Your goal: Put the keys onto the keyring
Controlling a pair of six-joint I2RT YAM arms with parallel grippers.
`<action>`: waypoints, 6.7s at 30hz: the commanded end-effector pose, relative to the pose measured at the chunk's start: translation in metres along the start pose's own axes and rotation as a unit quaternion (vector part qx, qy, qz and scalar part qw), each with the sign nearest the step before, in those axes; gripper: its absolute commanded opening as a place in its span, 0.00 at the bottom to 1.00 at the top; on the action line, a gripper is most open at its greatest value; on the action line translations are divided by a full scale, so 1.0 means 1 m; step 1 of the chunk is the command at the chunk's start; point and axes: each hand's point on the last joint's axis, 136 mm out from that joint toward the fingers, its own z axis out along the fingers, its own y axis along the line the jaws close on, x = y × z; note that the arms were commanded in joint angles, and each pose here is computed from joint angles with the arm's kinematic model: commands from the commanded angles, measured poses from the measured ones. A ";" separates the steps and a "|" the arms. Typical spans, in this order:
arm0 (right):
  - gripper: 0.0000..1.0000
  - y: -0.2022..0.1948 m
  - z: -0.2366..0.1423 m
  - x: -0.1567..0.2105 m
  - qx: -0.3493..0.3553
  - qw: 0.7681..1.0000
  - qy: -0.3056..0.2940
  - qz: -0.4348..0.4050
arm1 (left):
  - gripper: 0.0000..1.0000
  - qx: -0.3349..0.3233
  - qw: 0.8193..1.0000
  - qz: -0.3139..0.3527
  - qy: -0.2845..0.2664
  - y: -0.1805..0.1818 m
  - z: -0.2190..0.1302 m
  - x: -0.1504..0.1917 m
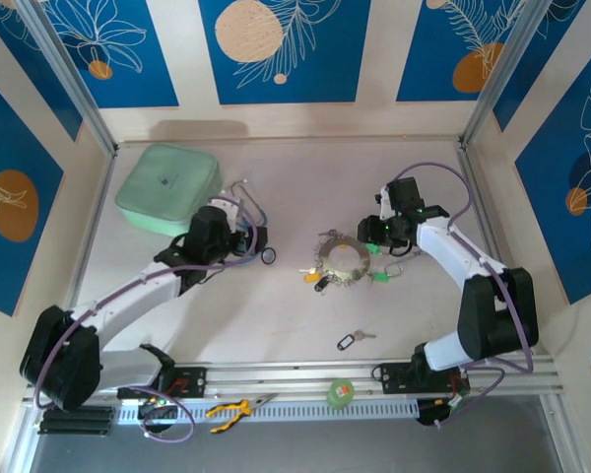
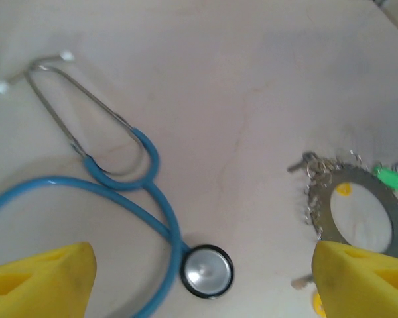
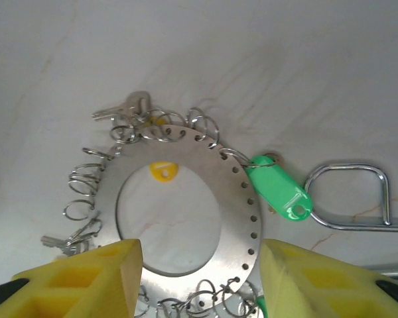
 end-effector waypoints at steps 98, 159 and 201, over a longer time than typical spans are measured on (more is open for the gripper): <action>0.45 0.072 -0.082 -0.045 -0.151 0.974 -0.151 -0.072 | 0.00 0.192 0.909 0.359 -0.090 -0.135 0.059 -0.021; 0.23 0.187 -0.052 0.050 -0.345 0.673 -0.217 -0.617 | 0.00 0.369 0.788 0.426 -0.248 -0.120 0.005 -0.011; 0.00 0.200 -0.037 0.032 -0.287 0.664 -0.247 -0.645 | 0.00 0.374 0.820 0.363 -0.238 -0.119 0.009 -0.023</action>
